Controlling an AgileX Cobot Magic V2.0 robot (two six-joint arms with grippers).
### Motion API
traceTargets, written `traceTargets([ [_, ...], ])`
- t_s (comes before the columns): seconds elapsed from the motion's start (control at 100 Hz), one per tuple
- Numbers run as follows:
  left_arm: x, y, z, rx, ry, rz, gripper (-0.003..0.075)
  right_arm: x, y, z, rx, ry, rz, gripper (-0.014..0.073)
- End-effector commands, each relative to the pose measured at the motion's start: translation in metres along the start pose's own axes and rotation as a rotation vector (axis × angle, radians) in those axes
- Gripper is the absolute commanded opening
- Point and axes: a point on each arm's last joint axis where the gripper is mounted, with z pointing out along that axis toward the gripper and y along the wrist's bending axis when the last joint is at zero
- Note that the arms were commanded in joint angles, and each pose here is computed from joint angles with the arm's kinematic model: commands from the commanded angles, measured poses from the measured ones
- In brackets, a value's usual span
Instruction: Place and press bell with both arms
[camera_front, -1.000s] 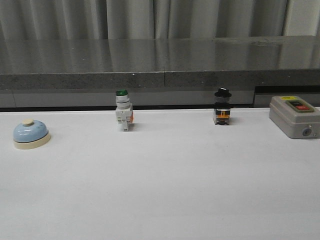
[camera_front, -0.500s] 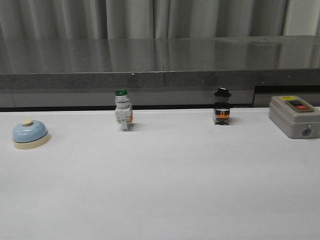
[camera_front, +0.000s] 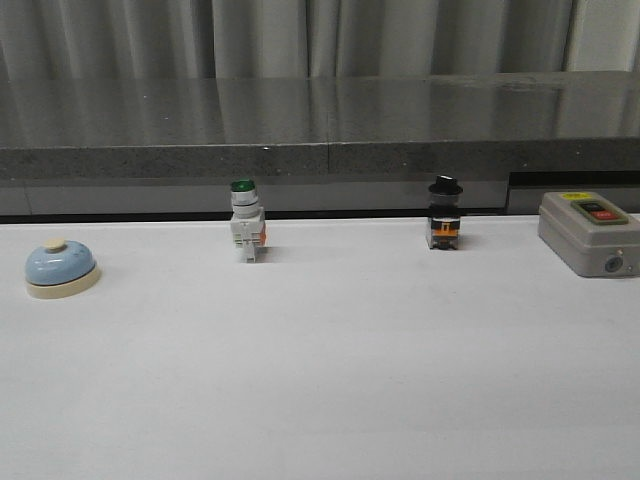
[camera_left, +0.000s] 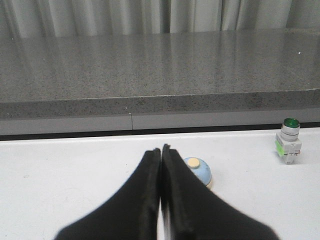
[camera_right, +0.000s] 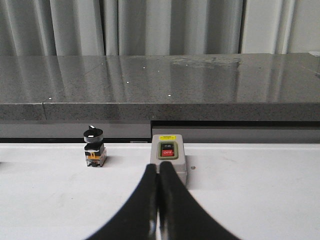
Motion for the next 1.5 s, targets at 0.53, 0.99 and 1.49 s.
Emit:
traceTargets([
  [0.53, -0.059, 0.001, 0.118, -0.006, 0.250, -0.028, 0.0574, -0.008, 0.001, -0.001, -0.008, -0.097, -0.007, -0.0059],
  [0.99, -0.057, -0.028, 0.228, 0.095, 0.606, 0.000, 0.0628, -0.008, 0.001, -0.001, -0.008, -0.097, -0.007, -0.0059],
  [1.49, -0.009, -0.037, 0.319, 0.119, 0.928, -0.031, 0.0606, -0.008, 0.001, -0.001, -0.008, -0.097, -0.007, -0.0059],
])
